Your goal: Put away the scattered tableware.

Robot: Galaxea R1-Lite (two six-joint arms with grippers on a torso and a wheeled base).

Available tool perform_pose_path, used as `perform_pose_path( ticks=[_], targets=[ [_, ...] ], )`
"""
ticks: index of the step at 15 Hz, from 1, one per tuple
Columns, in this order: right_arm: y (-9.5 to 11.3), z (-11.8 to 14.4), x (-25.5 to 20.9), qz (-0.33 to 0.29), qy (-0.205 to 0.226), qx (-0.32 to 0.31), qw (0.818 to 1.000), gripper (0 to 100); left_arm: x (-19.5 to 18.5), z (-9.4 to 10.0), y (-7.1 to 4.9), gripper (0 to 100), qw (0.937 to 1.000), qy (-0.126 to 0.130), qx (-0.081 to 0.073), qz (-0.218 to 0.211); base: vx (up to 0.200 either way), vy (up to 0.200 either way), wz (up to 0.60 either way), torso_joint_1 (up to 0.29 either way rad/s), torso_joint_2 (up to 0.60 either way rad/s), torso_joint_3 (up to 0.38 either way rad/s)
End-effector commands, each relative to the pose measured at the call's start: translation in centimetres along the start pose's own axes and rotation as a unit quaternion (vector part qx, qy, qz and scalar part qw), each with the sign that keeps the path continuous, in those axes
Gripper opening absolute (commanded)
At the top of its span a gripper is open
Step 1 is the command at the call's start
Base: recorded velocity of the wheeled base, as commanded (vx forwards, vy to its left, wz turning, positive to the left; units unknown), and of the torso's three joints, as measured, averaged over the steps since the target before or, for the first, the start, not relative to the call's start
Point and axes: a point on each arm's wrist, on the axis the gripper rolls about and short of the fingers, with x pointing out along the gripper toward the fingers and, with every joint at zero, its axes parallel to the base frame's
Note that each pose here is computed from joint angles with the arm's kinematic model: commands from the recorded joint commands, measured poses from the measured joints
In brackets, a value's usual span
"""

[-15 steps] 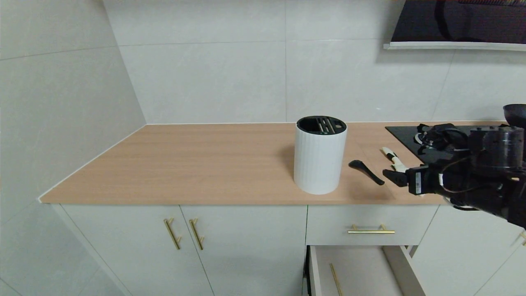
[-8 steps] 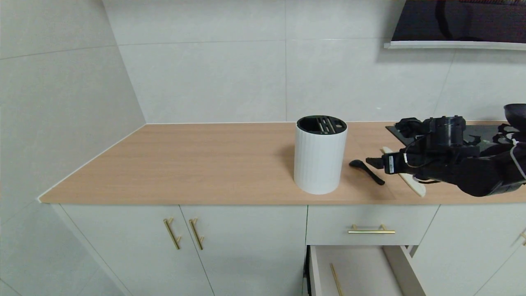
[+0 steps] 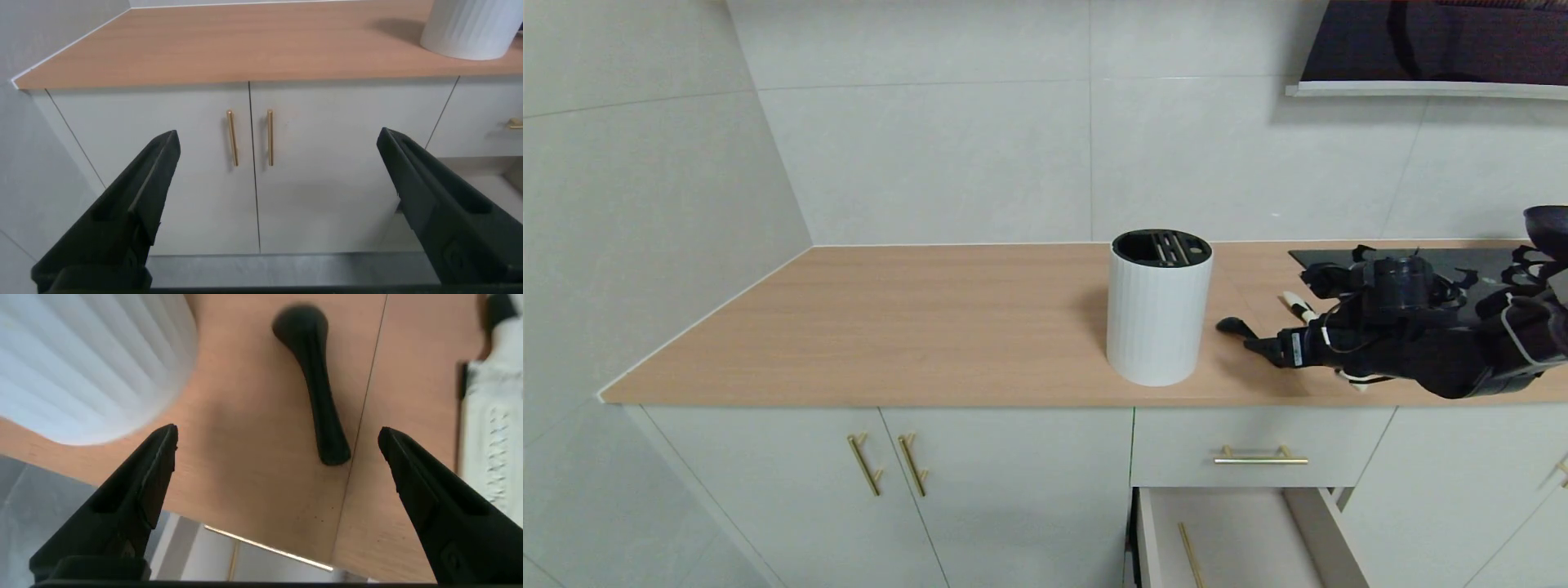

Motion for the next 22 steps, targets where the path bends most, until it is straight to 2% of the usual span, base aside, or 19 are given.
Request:
perform_pose_path(
  ticks=[1,5,21,22],
  targets=[
    [-0.2,-1.4,1.8,0.0,0.003,0.0,1.0,100,0.0,0.0,0.0,100,1.0,0.0,0.0,0.0,0.0,0.0,0.0,0.0,0.0,0.0],
    [-0.8,-2.8,4.6,-0.041,-0.018,-0.008,0.999,100,0.0,0.0,0.0,100,1.0,0.0,0.0,0.0,0.0,0.0,0.0,0.0,0.0,0.0],
    [-1.2,-3.0,5.3,-0.047,-0.019,-0.007,0.999,100,0.0,0.0,0.0,100,1.0,0.0,0.0,0.0,0.0,0.0,0.0,0.0,0.0,0.0],
    [-1.2,-3.1,5.4,-0.047,-0.018,-0.007,0.999,0,0.0,0.0,0.0,100,1.0,0.0,0.0,0.0,0.0,0.0,0.0,0.0,0.0,0.0]
  ],
)
